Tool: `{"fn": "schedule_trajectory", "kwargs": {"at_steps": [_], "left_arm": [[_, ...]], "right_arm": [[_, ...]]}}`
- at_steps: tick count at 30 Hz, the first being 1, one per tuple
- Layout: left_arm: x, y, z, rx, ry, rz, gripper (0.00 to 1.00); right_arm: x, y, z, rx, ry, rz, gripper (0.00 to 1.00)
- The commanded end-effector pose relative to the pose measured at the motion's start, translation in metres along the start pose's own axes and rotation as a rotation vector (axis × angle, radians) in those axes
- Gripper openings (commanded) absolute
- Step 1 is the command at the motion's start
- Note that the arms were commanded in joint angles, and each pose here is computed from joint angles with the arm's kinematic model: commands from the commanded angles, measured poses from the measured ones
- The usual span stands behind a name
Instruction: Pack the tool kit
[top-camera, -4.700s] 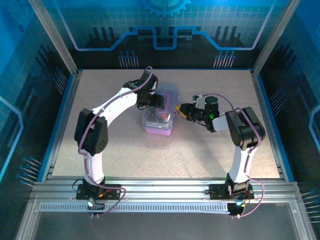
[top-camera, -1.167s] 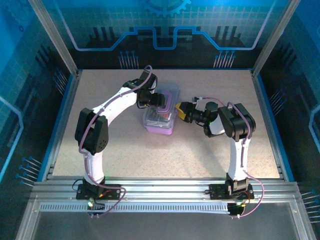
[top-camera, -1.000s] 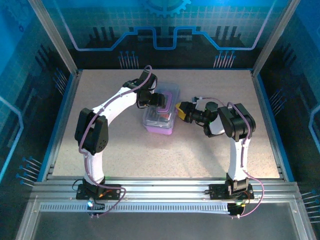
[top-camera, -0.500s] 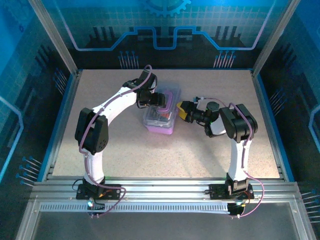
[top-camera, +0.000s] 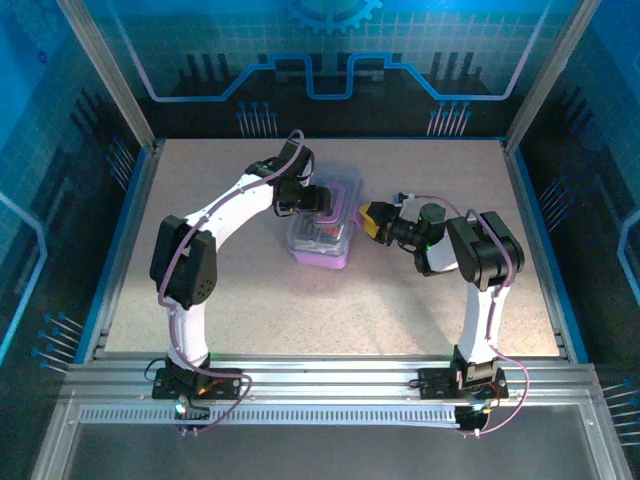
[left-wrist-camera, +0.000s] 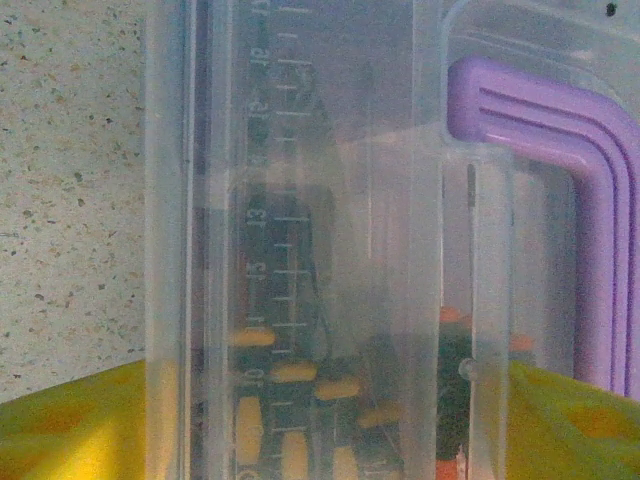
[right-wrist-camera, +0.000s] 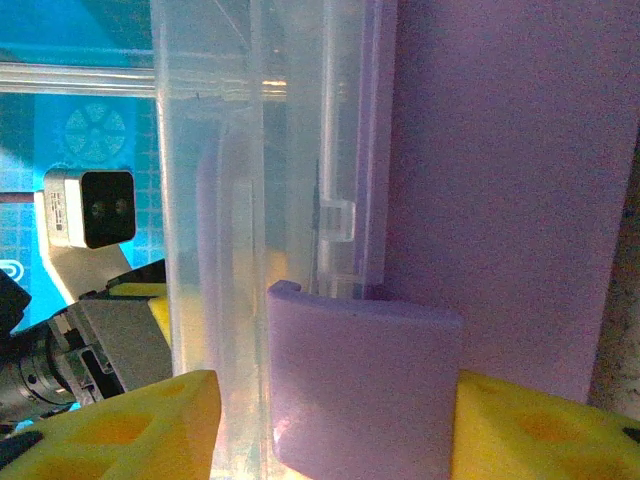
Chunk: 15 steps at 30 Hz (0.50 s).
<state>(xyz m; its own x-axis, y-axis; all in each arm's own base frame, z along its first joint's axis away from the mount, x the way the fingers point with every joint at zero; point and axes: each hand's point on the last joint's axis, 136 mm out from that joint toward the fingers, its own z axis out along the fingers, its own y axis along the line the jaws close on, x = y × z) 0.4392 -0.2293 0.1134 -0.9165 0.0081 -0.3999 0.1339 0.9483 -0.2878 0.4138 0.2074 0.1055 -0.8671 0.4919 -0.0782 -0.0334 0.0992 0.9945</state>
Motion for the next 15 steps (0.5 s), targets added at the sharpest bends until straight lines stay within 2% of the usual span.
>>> {"fn": "schedule_trajectory", "kwargs": {"at_steps": [1,7,15], "left_arm": [[0.123,0.028,0.067,-0.049,0.447,-0.089,0.23],[0.123,0.028,0.067,-0.05,0.448,-0.091,0.23],[0.123,0.027,0.067,-0.046,0.446,-0.09,0.23]], "right_arm": [[-0.001,0.012,-0.001,-0.042,0.013,-0.054,0.56],[0.002,-0.004,0.001,0.029,0.018,-0.051,0.45],[0.006,-0.023,0.011,0.1,0.042,-0.047,0.41]]}}
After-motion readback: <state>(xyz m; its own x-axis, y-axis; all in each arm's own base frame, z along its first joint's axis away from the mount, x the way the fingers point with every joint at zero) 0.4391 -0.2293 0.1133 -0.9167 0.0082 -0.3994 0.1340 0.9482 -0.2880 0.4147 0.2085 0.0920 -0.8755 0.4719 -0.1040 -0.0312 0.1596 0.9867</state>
